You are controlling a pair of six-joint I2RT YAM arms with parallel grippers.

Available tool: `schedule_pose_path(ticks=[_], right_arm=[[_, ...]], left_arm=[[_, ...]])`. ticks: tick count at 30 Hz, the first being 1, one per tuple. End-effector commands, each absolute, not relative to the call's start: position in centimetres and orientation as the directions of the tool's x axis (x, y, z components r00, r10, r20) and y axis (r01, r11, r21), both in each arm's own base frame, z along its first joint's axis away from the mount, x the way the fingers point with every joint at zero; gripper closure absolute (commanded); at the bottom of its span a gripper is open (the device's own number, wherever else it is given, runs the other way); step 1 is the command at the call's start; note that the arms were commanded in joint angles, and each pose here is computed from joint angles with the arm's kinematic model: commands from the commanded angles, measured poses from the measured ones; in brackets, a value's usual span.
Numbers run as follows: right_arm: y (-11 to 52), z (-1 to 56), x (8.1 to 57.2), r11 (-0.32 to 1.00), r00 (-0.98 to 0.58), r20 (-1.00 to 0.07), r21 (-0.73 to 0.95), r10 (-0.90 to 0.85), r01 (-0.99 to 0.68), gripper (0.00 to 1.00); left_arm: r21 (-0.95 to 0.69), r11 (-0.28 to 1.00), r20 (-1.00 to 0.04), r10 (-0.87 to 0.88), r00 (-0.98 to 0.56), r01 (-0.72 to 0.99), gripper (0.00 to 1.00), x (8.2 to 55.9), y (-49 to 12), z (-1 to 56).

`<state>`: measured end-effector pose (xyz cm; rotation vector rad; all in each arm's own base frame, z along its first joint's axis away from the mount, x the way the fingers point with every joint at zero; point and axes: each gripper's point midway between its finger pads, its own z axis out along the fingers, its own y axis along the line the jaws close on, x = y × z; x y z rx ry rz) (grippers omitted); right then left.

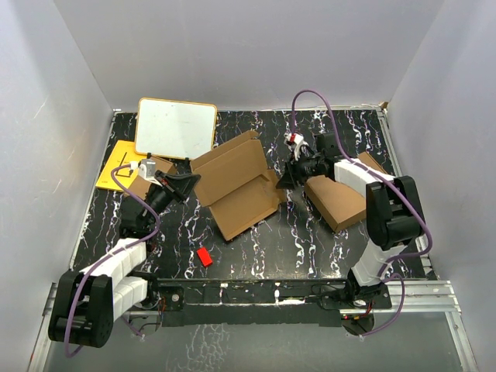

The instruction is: Fold the paper box

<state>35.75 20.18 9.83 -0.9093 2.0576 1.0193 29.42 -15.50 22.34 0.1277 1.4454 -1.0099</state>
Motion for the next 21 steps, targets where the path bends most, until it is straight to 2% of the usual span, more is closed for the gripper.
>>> schedule_pose_path(ticks=[1,4,7,9,13,15,21], right_arm=[[20.8,16.7,34.7,0.304,-0.25,-0.93,0.164,-0.269,-0.938,0.53],[21.1,18.1,33.2,0.238,-0.168,-0.952,0.107,-0.255,-0.965,0.5],[21.0,17.2,33.8,0.252,-0.19,-0.946,0.122,-0.262,-0.96,0.53],[21.1,17.1,34.6,0.277,-0.215,-0.941,0.141,-0.26,-0.95,0.61],[21.6,16.9,34.4,0.268,-0.285,-0.935,0.226,-0.21,-0.937,0.84],[21.6,16.5,34.3,0.275,-0.305,-0.931,0.246,-0.2,-0.929,0.88],[21.3,16.6,35.0,0.326,-0.316,-0.93,0.245,-0.187,-0.913,0.9]], left_arm=[[-0.474,0.596,-0.849,-0.503,-0.159,0.648,1.0,29.1,-15.5,23.9],[-0.499,0.593,-0.837,-0.518,-0.176,0.632,1.0,29.3,-15.5,23.9],[-0.541,0.568,-0.817,-0.531,-0.226,0.62,1.0,29.6,-15.9,23.9],[-0.573,0.552,-0.8,-0.537,-0.267,0.606,1.0,29.8,-16.2,23.7],[-0.63,0.537,-0.764,-0.558,-0.324,0.561,1.0,30.1,-16.2,23.4],[-0.648,0.527,-0.749,-0.571,-0.336,0.549,1.0,30.2,-16.2,23.6],[-0.679,0.511,-0.724,-0.586,-0.364,0.528,1.0,30.4,-16.3,24.1]])
